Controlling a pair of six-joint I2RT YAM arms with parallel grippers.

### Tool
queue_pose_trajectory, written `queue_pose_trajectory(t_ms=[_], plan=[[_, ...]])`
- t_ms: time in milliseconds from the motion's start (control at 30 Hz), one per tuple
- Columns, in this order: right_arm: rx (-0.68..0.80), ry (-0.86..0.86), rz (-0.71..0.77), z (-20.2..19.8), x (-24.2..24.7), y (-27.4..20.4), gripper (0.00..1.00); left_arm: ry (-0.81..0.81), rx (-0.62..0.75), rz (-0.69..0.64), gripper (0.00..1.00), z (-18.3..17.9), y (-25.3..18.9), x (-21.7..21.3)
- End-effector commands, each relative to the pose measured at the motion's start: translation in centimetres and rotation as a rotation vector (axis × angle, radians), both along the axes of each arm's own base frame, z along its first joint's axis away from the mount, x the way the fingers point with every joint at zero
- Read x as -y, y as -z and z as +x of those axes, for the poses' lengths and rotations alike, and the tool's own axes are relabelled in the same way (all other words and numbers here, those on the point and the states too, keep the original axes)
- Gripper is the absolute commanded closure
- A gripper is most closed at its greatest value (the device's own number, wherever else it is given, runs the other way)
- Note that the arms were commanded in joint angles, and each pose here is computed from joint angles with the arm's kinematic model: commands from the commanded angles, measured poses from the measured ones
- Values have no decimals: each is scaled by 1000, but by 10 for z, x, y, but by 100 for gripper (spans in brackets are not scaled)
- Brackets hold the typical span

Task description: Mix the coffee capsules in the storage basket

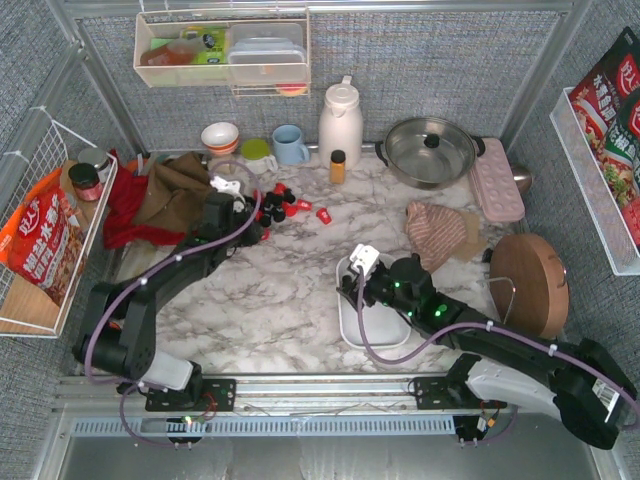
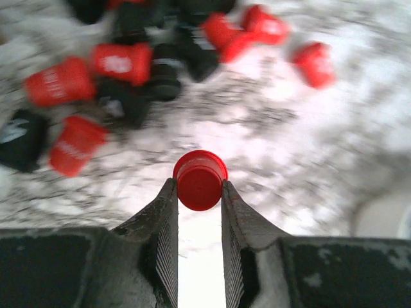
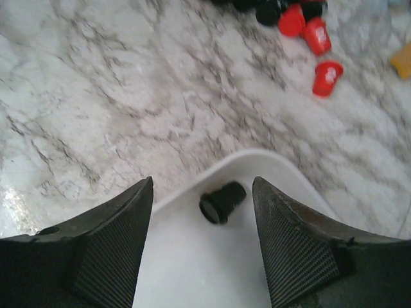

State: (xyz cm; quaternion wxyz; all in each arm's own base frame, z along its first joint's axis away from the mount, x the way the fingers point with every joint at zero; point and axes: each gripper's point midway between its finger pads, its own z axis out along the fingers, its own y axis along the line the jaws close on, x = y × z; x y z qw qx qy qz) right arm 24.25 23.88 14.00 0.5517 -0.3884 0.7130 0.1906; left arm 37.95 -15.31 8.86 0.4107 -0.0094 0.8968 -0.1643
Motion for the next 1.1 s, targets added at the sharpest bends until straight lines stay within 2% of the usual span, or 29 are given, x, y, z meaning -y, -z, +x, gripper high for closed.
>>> queue_pose_trajectory(t_ms=[0, 167, 367, 533, 833, 933, 1067], plan=[[174, -166, 116, -2, -31, -43, 32, 337, 143, -182, 78, -31, -51, 58], [287, -254, 149, 1, -51, -59, 30, 580, 277, -307, 74, -82, -89, 90], [339, -269, 198, 16, -70, -72, 26, 743, 385, -376, 73, -125, -117, 104], [364, -289, 222, 23, -82, -78, 23, 847, 386, -397, 72, -147, -122, 116], [349, -329, 190, 23, -89, -74, 25, 894, 388, -403, 72, -155, -125, 124], [332, -327, 166, 23, -88, -70, 34, 898, 391, -409, 72, -156, -126, 125], [310, -324, 142, 23, -86, -67, 58, 903, 399, -417, 72, -156, -130, 127]])
